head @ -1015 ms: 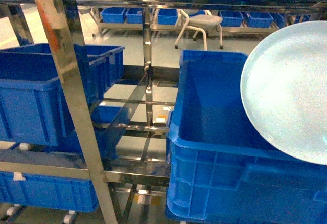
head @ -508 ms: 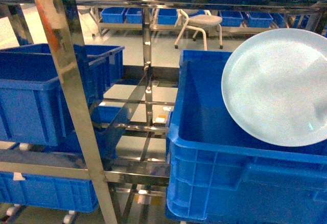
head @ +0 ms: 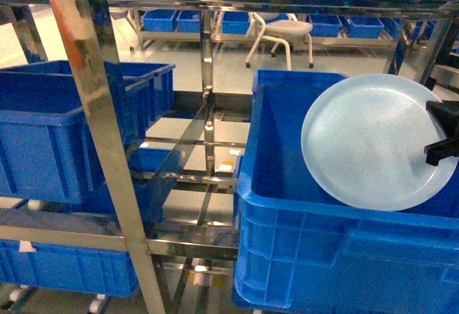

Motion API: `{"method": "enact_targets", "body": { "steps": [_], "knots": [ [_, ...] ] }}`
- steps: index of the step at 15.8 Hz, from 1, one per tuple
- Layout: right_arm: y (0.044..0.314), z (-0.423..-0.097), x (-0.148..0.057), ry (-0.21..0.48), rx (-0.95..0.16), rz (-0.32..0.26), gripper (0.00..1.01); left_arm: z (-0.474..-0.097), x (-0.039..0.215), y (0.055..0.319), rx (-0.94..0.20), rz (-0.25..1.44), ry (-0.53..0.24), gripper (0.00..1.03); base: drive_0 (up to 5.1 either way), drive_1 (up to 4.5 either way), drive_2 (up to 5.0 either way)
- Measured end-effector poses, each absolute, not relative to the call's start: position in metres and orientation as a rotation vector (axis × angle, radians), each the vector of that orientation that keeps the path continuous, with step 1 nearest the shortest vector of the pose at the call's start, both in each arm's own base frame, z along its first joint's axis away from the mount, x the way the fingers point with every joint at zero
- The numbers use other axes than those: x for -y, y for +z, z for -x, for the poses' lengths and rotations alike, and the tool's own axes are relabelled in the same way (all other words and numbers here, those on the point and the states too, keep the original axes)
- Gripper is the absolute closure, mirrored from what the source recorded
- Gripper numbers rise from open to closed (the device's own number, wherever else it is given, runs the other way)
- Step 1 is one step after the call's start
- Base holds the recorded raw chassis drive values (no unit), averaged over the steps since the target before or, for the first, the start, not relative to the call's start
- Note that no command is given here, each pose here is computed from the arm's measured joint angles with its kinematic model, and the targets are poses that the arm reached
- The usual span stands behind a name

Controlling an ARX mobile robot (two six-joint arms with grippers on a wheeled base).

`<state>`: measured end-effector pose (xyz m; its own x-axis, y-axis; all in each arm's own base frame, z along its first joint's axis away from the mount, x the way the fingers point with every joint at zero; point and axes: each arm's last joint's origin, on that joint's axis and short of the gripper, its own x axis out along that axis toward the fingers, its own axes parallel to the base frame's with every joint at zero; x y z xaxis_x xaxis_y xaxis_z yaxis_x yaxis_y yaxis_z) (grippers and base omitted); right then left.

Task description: Place blue tray on left shelf second layer neatly

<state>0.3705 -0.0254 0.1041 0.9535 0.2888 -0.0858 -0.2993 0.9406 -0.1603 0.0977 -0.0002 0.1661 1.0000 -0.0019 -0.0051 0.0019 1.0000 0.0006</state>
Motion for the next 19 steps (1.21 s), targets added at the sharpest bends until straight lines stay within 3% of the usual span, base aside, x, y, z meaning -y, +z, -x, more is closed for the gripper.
{"method": "enact_targets", "body": {
  "steps": [6,12,14,16,19],
  "knots": [
    [0.087,-0.384,0.03,0.291,-0.111,0.178,0.98,-0.098,0.0,0.166,-0.005,-0.001,-0.002,0.05,0.0,0.0,0.0],
    [0.1,-0.385,0.031,0.306,-0.091,0.13,0.42,-0.098,0.0,0.166,-0.005,-0.001,-0.002,0.05,0.0,0.0,0.0],
    [0.114,-0.372,0.028,0.319,-0.065,0.105,0.18,-0.098,0.0,0.166,-0.005,-0.001,-0.002,0.05,0.0,0.0,0.0],
    [0.121,-0.355,0.023,0.33,-0.05,0.086,0.01,-0.098,0.0,0.166,-0.005,-0.001,-0.002,0.05,0.0,0.0,0.0],
    [0.125,-0.324,0.016,0.352,-0.065,0.075,0.03,-0.098,0.0,0.166,-0.005,-0.001,-0.002,0.05,0.0,0.0,0.0]
  ]
}}
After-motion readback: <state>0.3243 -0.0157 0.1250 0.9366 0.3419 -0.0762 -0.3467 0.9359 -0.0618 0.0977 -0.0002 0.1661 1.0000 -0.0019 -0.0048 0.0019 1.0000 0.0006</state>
